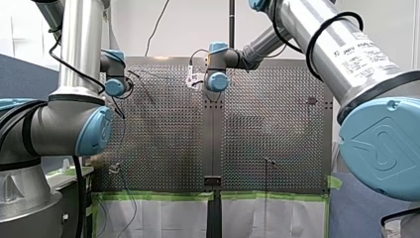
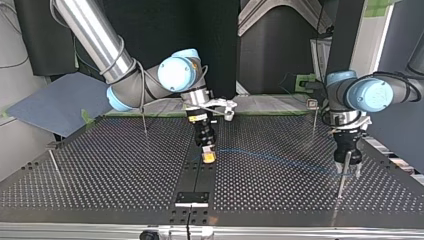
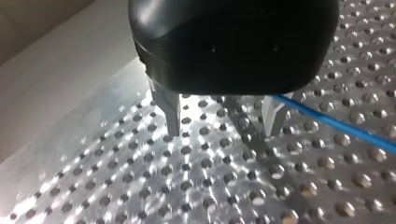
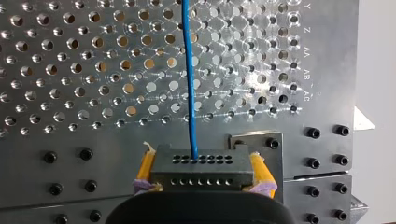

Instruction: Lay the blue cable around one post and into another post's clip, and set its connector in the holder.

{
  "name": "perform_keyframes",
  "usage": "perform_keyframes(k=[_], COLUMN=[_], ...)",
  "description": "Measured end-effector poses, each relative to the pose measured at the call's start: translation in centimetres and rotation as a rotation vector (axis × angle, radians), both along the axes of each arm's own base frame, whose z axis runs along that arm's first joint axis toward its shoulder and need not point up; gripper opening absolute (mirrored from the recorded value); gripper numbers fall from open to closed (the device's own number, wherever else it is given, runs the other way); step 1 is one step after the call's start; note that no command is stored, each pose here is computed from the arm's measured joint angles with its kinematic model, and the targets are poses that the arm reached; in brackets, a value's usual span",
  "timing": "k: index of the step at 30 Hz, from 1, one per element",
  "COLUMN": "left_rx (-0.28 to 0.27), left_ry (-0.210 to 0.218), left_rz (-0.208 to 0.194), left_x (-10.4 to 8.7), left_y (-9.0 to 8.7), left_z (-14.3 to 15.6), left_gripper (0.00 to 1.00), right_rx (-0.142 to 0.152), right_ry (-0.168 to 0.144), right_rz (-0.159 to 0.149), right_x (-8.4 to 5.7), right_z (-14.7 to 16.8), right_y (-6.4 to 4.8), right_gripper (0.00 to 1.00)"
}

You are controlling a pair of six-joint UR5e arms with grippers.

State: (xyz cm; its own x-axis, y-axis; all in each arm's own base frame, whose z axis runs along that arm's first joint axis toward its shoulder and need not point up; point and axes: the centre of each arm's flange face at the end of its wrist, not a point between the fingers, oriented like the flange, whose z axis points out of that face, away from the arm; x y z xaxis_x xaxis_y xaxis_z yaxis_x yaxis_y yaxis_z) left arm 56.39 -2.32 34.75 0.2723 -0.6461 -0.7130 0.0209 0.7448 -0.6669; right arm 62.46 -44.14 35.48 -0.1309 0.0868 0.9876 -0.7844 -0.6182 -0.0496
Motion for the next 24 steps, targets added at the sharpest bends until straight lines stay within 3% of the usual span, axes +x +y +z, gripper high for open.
perform_keyframes(k=[4, 9, 14, 24], left_rx=[0.033, 0.065, 0.095, 0.127], left_ry=[-0.01, 0.029, 0.087, 0.183], left_rz=[-0.026, -0.033, 0.013, 0.099], left_x=[0.1, -0.2, -0.7, -1.6], left_y=[0.0, 0.0, 0.4, 1.0], left_z=[0.1, -0.6, -1.3, -2.2], left_gripper=[1.0, 1.0, 1.0, 1.0], right_rx=[0.002, 0.006, 0.014, 0.038], right_ry=[0.002, 0.007, 0.011, 0.02], right_rz=[0.0, -0.005, -0.033, -0.13], right_x=[0.0, -0.2, -0.7, -2.4], right_z=[-0.1, -0.2, -0.4, -3.1], right_y=[0.0, -0.2, -0.6, -1.5], right_gripper=[0.0, 0.0, 0.0, 0.0])
